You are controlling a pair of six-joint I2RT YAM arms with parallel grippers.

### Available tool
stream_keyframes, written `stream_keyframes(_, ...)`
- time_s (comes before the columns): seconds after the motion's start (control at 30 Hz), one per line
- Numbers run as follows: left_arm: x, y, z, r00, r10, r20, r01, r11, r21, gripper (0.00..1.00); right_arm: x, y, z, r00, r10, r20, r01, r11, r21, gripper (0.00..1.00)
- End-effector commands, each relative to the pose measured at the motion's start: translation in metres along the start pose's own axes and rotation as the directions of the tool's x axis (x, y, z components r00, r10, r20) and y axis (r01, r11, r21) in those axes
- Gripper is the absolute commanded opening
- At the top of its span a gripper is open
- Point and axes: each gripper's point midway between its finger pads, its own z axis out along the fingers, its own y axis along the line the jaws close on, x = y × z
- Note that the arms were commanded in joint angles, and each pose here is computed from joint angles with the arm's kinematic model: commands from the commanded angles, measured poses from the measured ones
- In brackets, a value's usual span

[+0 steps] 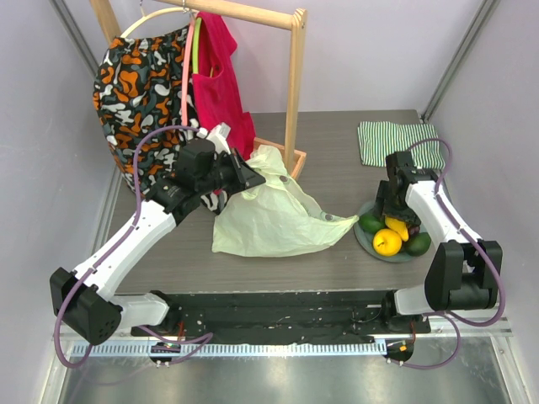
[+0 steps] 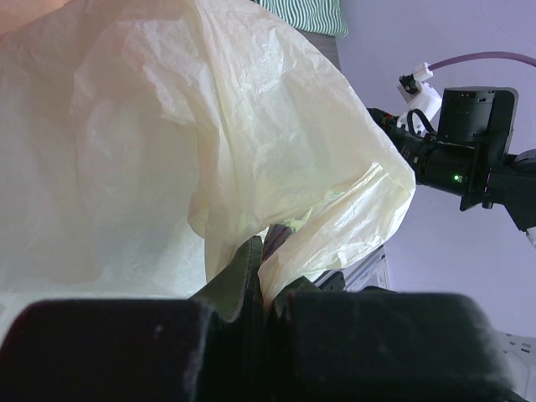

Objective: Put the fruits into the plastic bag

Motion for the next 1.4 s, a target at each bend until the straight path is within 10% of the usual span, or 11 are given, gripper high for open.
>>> stream_keyframes(0.0, -0.009, -0.011, -0.003, 0.999, 0.035, 0.026, -0.036, 0.998, 0.045, 0.00, -0.009, -0.003, -0.003, 0.999, 0.007, 0.041, -0.007, 1.000, 0.005, 0.78)
stream_keyframes(0.43, -0.007, -0.008, -0.005, 0.999, 0.032, 0.025, -0.032, 0.999, 0.034, 0.00, -0.008, 0.000, -0.009, 0.999, 0.005, 0.042, -0.004, 1.000, -0.022, 0.47)
stream_keyframes(1.0, -0.005, -0.009, -0.007, 0.999, 0.031, 0.022, -0.032, 0.999, 0.037, 0.00, -0.065, 0.012, -0.087, 0.958, 0.109, 0.265, -0.054, 0.977, -0.206, 0.35)
stream_keyframes(1.37, -0.008, -0.011, -0.009, 0.999, 0.032, 0.030, -0.034, 0.999, 0.041, 0.00, -0.107, 0.088, -0.195, 0.842, 0.368, 0.394, 0.059, 0.664, -0.746, 0.28)
